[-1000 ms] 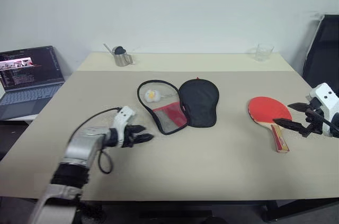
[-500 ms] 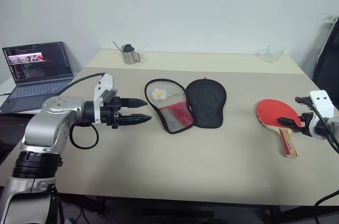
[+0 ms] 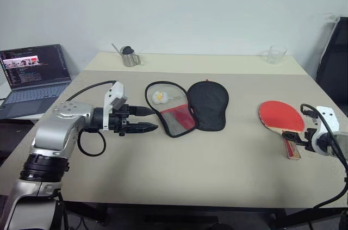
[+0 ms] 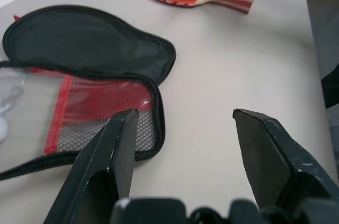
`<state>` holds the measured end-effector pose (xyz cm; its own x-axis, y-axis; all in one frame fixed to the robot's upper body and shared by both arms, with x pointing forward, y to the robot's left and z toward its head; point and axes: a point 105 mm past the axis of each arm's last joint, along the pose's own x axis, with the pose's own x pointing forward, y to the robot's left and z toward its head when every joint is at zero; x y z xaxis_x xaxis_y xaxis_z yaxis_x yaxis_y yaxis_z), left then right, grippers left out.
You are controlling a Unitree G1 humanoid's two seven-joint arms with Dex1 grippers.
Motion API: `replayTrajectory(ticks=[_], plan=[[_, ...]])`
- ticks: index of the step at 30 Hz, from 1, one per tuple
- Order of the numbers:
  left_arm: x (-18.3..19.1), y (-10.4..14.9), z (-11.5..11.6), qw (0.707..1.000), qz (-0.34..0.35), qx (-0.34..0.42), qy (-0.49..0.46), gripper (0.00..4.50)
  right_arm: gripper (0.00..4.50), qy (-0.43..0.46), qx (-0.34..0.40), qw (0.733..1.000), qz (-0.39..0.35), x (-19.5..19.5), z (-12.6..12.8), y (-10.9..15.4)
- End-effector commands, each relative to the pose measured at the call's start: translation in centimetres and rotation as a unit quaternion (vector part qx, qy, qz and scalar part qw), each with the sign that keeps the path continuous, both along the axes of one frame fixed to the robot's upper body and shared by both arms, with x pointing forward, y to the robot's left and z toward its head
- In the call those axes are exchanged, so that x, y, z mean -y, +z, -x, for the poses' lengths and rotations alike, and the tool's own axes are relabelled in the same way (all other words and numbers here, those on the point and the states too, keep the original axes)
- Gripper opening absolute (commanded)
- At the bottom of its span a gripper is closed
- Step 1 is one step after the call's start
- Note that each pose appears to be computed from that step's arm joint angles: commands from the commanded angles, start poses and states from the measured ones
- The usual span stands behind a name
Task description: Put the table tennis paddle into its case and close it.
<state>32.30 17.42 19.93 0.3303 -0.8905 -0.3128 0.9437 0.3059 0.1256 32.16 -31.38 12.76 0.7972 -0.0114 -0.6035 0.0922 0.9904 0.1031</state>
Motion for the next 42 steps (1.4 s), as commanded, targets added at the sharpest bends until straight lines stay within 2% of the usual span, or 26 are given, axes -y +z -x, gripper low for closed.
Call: replayTrajectory(ticks=[1,8,11,14,18,22,27,34,37,42], plan=[[0.2,1.3,-0.2,1.000,0.000,0.029,-0.005,3.08,4.50,-0.007,0.030,0.999,0.010,0.1,-0.4,1.5],[0.3,1.4,-0.5,1.000,0.004,0.030,0.003,3.08,4.50,-0.010,0.002,1.000,0.013,-1.0,-1.5,-1.8],[0.3,1.5,-0.5,0.999,0.006,0.032,0.008,3.08,4.50,-0.015,0.002,1.000,0.010,-1.3,-2.0,-2.4],[0.1,1.5,-0.6,0.999,0.006,0.034,0.017,3.11,3.87,-0.023,0.001,1.000,0.010,-1.5,-2.5,-2.8],[-0.1,1.4,-0.6,0.999,0.006,0.034,0.027,3.11,2.48,-0.033,0.007,0.999,0.023,-1.3,-2.9,-2.9],[-0.2,1.4,-0.6,0.999,0.005,0.035,0.033,3.11,1.13,-0.029,0.028,0.999,0.028,-1.5,-3.6,-1.7],[-0.5,1.5,-0.8,0.998,0.003,0.038,0.041,3.11,1.10,-0.025,0.060,0.998,0.023,-2.2,-4.6,0.6],[-1.2,1.7,-0.9,0.998,-0.002,0.041,0.057,3.11,1.10,-0.002,0.161,0.987,0.009,-5.5,-6.7,8.1],[-1.3,1.6,-0.8,0.997,-0.004,0.040,0.060,3.11,1.10,0.010,0.181,0.983,-0.003,-7.4,-7.5,9.4],[-1.2,1.4,-0.8,0.997,-0.002,0.037,0.062,3.11,1.10,0.052,0.195,0.979,-0.034,-13.3,-9.4,10.1]])
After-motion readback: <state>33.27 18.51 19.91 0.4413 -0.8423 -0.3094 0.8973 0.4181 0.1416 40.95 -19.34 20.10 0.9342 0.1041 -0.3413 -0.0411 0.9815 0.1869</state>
